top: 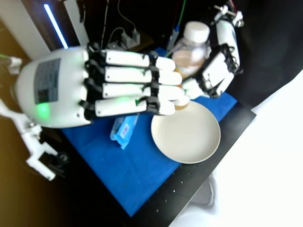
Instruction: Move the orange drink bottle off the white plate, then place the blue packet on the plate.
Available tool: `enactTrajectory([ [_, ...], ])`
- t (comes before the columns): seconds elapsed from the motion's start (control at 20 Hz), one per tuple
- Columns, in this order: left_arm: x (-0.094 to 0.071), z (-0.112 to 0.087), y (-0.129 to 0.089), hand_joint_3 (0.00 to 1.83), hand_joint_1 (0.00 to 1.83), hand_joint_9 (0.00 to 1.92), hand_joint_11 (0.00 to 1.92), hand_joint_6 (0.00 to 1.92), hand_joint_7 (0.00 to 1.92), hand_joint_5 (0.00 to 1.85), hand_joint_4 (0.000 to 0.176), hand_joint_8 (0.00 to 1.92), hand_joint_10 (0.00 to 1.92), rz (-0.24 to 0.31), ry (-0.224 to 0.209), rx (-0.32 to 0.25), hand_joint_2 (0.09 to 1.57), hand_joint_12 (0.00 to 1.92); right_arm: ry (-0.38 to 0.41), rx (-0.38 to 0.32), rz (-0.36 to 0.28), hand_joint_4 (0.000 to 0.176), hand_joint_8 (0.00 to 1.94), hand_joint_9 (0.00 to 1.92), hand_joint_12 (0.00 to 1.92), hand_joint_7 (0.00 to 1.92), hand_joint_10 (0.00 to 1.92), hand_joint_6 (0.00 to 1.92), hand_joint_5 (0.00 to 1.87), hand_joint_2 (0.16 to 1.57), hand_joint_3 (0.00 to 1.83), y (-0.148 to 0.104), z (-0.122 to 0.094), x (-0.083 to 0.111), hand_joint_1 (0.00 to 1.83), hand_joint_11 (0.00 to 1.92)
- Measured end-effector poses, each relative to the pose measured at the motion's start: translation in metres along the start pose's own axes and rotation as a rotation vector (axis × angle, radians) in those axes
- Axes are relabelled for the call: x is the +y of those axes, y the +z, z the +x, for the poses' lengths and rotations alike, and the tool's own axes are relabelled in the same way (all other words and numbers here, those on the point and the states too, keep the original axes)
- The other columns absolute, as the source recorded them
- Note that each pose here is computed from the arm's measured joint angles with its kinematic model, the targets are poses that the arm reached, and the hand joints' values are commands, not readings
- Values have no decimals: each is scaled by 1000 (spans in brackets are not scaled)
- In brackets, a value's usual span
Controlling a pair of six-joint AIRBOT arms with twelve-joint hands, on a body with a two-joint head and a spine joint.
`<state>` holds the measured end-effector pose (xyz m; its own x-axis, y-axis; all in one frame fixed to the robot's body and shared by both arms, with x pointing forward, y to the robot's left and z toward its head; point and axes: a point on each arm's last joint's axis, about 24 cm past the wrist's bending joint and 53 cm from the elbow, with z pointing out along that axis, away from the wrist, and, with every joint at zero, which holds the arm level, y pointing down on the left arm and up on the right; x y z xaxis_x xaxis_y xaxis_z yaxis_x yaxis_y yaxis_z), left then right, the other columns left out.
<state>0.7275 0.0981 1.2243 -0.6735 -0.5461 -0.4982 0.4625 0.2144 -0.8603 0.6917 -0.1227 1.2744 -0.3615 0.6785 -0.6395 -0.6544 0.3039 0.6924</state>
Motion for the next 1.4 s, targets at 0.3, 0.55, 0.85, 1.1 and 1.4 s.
enactTrajectory([
  [0.3, -16, 9, -21, 0, 1233, 1211, 928, 948, 1032, 923, 0, 1042, 279, 24, 6, 41, 1122, 980, 3, -4, 2, 22, 3, 566, 1109, 533, 13, 0, 471, 814, 1, 0, -1, 0, 612, 153],
  [0.55, 6, 33, -33, 0, 1283, 1168, 949, 878, 1189, 991, 0, 692, 537, -35, 10, 96, 1062, 993, 5, -4, 1, 28, 0, 426, 1077, 374, 0, 2, 481, 808, 0, 0, 0, 0, 611, 34],
  [0.85, 29, 36, -39, 1, 1268, 1293, 791, 687, 1146, 1054, 0, 882, 151, -106, 29, 95, 1064, 1095, 9, -4, -1, 19, 3, 468, 1014, 409, 5, 0, 455, 818, 2, 1, 1, 0, 602, 84],
  [1.1, 45, 48, -44, 2, 1268, 1367, 934, 801, 1193, 998, 0, 774, 130, -138, 17, 106, 1064, 1058, 10, -3, -1, 26, 2, 459, 1014, 406, 0, 3, 465, 813, 0, 1, 1, 0, 599, 90],
  [1.4, 54, 50, -49, 0, 1261, 1329, 858, 773, 1118, 1006, 0, 925, 128, -154, -2, 94, 1080, 1178, 11, -2, -1, 20, 0, 506, 1122, 444, 1, 0, 460, 806, 0, 2, 2, 0, 606, 113],
])
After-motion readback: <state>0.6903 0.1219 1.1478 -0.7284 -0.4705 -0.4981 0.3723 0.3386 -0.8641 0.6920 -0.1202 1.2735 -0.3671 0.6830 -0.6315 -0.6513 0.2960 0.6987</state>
